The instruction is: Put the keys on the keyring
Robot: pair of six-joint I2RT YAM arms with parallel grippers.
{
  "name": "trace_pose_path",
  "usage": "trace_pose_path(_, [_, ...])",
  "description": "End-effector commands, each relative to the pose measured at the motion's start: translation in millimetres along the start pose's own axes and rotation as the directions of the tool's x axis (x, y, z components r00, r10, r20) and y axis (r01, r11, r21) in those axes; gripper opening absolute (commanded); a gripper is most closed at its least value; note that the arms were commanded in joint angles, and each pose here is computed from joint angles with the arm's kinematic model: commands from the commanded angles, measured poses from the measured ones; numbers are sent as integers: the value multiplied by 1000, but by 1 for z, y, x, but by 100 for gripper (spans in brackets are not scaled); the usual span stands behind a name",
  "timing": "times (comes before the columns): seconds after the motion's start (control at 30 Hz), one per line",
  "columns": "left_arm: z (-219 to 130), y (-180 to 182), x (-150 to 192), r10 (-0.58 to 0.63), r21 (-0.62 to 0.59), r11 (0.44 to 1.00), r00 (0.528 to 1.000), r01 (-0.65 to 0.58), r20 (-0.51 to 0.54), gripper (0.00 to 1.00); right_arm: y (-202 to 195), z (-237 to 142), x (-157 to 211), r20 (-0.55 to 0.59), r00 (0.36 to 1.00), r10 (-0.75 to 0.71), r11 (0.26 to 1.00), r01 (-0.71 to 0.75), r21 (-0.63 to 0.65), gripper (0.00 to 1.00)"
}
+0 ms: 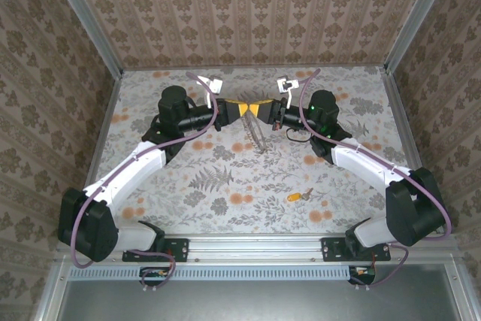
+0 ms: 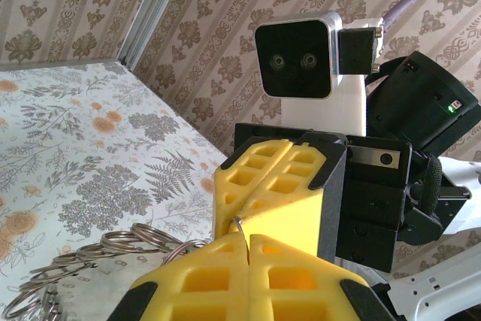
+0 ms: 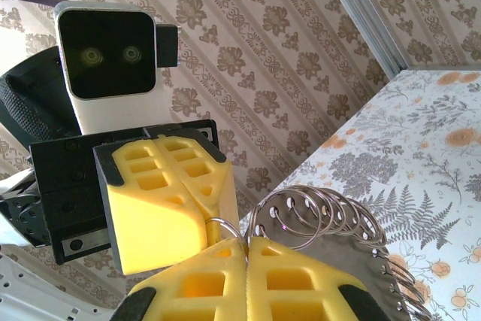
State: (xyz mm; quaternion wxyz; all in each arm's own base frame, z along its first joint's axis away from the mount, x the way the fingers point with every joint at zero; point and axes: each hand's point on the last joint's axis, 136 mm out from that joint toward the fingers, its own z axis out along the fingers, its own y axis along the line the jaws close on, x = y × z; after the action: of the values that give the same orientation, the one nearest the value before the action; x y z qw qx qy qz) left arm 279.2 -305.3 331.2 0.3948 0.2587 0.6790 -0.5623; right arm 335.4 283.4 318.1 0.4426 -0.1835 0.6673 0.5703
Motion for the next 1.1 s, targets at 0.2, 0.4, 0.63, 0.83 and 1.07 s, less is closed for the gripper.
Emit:
trace_pose_path(0.2, [-3, -34, 2, 103, 115, 988, 995, -102, 4, 0, 2, -1, -5, 10, 1000, -7, 1000, 7, -4, 0])
trace_pose_path(0.4, [-3, -33, 5, 116, 107, 988, 993, -114, -14, 0, -1, 1, -6, 11, 1000, 5, 1000, -5, 4, 0])
trace_pose_path(0.63, [-4, -29, 5, 151, 98, 985, 987, -145, -59, 0, -15, -23, -21, 64, 997, 33, 995, -39, 87, 48])
trace_pose_path(0.83, [-5, -31, 6, 175, 138, 978, 973, -155, -150, 0, -31, -59, -26, 102, 993, 51, 977, -71, 202, 57])
trace_pose_path(1.07, [-4, -36, 10, 209, 198, 967, 939, -158, -271, 0, -19, -63, -19, 44, 998, 43, 983, -50, 178, 57])
